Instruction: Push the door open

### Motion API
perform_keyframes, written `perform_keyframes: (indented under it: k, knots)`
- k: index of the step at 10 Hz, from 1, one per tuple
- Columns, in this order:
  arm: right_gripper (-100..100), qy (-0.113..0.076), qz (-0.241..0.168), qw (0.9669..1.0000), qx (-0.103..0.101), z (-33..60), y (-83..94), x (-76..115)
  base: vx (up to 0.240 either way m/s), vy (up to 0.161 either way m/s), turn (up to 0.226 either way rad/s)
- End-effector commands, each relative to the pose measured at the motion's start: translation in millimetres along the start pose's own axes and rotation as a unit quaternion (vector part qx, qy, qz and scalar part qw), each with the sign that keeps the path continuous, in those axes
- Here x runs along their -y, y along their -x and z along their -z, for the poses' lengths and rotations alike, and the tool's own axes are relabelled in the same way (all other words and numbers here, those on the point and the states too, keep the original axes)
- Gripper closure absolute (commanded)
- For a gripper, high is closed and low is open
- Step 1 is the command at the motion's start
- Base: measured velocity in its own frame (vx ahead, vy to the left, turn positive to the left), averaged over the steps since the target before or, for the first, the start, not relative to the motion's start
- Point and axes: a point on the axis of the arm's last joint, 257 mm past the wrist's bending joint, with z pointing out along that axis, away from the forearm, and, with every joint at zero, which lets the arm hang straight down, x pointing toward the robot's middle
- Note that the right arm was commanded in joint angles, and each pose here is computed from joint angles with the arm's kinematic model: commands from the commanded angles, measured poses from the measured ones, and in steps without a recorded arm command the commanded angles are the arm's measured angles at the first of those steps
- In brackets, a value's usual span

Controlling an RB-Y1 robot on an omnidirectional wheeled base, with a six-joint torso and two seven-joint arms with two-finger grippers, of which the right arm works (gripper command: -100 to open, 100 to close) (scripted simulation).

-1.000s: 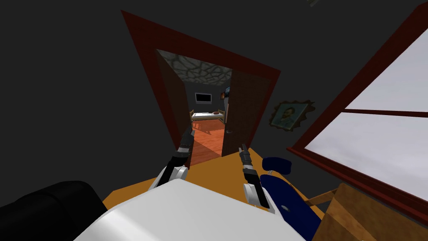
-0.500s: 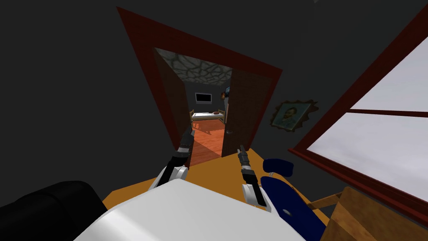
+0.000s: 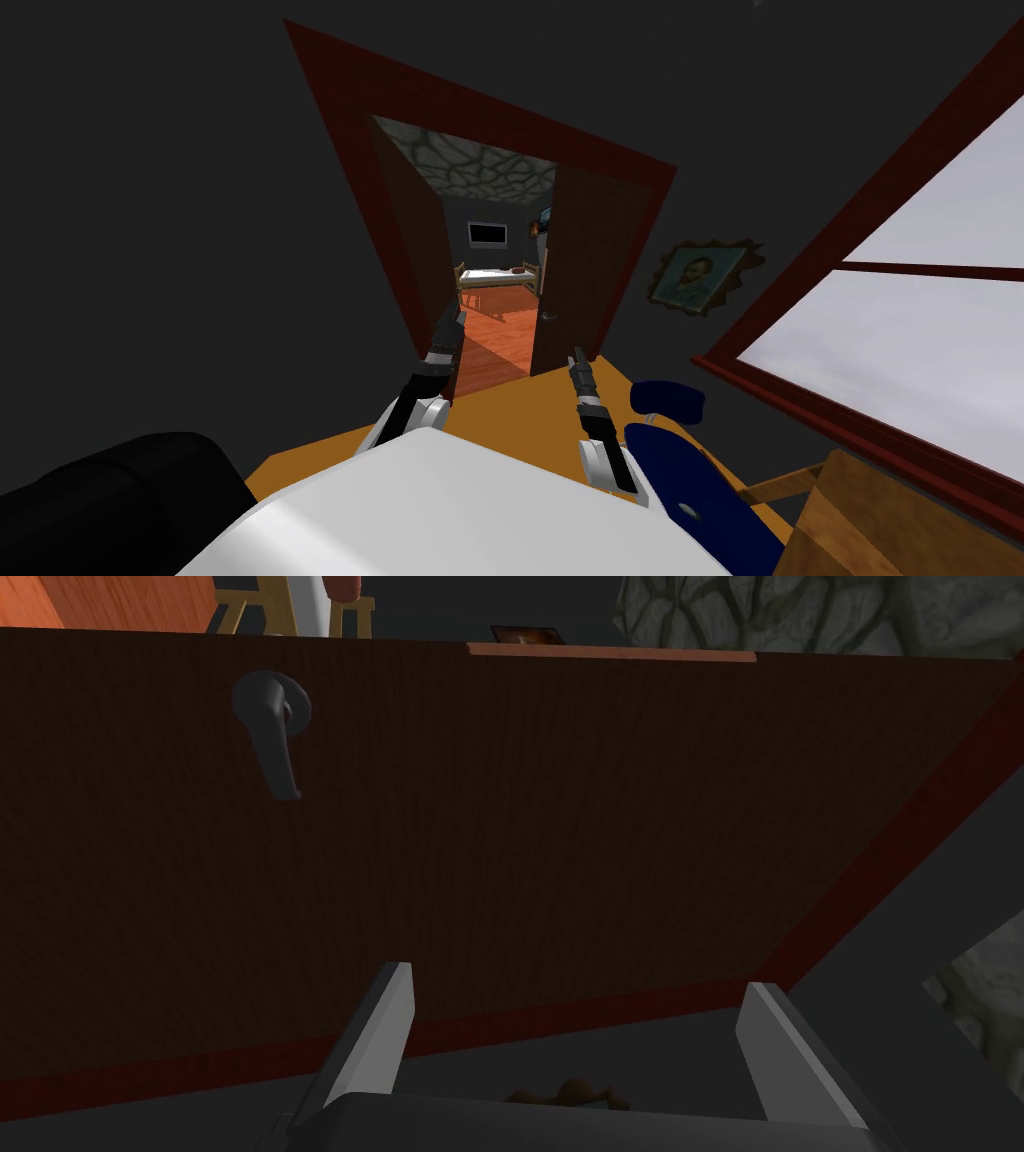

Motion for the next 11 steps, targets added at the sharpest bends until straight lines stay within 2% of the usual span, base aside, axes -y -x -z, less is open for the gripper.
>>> perform_keyframes:
  k: [1, 3, 4, 5, 11]
  knots:
    - [-100, 0.000, 0.000, 1.0000, 0.000, 0.0, 0.0, 0.0, 0.000, 0.000, 0.000]
    - [-100, 0.000, 0.000, 1.0000, 0.000, 0.0, 0.0, 0.0, 0.000, 0.000, 0.001]
    - [-100, -0.010, -0.001, 0.9999, -0.004, 4.7, -3.9, 10.8, 0.101, 0.001, -0.014]
    - [-100, -0.013, -0.001, 0.9999, -0.006, 6.1, -5.0, 13.7, 0.145, 0.000, 0.045]
    - [-100, -0.016, -0.001, 0.9998, -0.007, 7.4, -6.1, 16.7, 0.024, 0.000, 0.000]
